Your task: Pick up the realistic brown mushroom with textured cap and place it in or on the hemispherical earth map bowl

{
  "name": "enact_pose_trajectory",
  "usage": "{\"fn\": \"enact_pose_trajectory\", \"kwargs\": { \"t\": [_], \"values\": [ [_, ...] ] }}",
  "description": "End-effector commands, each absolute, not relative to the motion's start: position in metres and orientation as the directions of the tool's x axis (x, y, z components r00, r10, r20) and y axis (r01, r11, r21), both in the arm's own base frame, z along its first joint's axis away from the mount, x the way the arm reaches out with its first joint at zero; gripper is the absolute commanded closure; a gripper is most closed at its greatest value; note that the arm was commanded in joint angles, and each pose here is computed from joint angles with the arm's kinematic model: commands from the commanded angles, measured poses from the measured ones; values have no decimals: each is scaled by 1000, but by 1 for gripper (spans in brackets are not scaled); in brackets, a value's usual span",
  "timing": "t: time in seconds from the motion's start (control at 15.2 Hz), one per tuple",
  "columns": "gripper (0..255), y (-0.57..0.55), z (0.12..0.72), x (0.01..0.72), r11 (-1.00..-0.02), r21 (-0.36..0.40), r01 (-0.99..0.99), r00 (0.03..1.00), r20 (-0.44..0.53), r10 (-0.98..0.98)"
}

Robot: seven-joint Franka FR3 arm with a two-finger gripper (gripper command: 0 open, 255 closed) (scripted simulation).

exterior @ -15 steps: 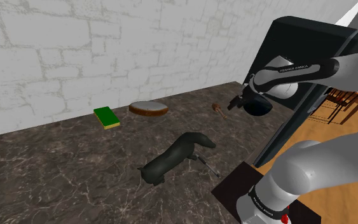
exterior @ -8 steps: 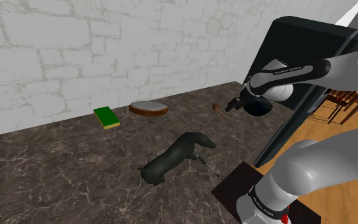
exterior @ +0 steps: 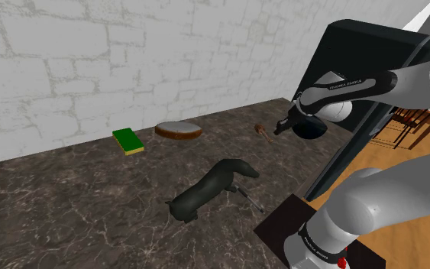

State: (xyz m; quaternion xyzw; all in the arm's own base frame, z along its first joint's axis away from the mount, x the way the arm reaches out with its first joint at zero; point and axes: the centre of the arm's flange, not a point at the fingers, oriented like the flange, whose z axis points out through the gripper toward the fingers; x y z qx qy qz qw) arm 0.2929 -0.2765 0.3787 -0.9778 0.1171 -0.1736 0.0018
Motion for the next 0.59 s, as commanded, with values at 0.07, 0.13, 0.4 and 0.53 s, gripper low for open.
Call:
{"fn": "enact_pose_trajectory", "kwargs": {
  "t": [0.07,0.13,0.4,0.53],
  "values": [
    [255,-276,379,293,-973,-44,-228,912,339,-230],
    [255,-276,379,293,-973,-44,-228,912,339,-230],
    [0,-284,374,304,-965,-57,-255,909,326,-259],
    [0,-301,363,326,-948,-83,-307,900,298,-318]
  ]
}}
